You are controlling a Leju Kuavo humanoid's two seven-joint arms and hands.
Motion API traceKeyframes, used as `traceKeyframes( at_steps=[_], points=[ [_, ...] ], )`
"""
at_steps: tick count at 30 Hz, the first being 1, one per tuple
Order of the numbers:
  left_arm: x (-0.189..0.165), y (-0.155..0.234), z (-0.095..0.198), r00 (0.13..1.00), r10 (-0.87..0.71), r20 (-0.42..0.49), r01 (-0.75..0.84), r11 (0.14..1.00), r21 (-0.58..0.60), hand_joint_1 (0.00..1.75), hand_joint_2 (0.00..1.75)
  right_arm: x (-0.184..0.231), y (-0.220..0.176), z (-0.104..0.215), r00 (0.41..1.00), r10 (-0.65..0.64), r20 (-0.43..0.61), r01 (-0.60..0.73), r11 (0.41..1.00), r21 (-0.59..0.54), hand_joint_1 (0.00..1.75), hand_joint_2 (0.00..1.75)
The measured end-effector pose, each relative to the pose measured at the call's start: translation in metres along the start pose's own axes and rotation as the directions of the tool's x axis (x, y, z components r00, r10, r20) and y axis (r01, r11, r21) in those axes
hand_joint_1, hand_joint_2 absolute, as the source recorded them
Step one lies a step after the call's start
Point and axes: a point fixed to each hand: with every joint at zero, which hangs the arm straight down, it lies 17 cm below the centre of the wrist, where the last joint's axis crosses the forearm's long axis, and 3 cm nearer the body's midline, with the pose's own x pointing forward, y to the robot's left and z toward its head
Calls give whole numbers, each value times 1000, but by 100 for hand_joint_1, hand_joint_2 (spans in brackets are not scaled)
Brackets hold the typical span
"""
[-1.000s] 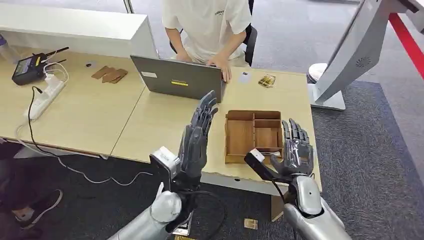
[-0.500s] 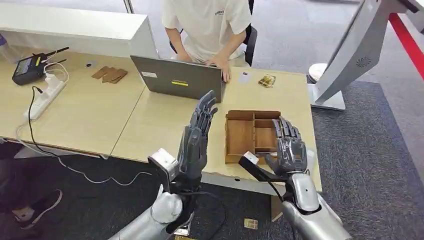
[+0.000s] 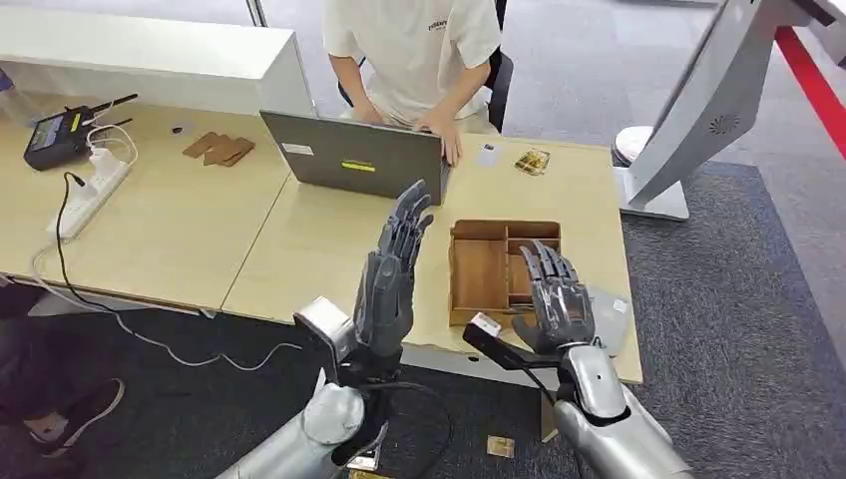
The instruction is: Pass the card to the sensor for recognition and then transmit it.
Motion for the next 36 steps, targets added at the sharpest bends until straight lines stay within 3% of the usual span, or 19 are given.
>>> traceKeyframes(
  at_steps=[8,36],
  points=[
    [-3,0,2,1000,-2,0,2,1000,-5,0,0,16,19,5,998,-31,60,27,997,75,0,175],
    [-5,2,3,1000,-6,1,6,1000,5,0,0,-3,43,11,1000,-2,31,-3,989,150,0,175]
  ],
)
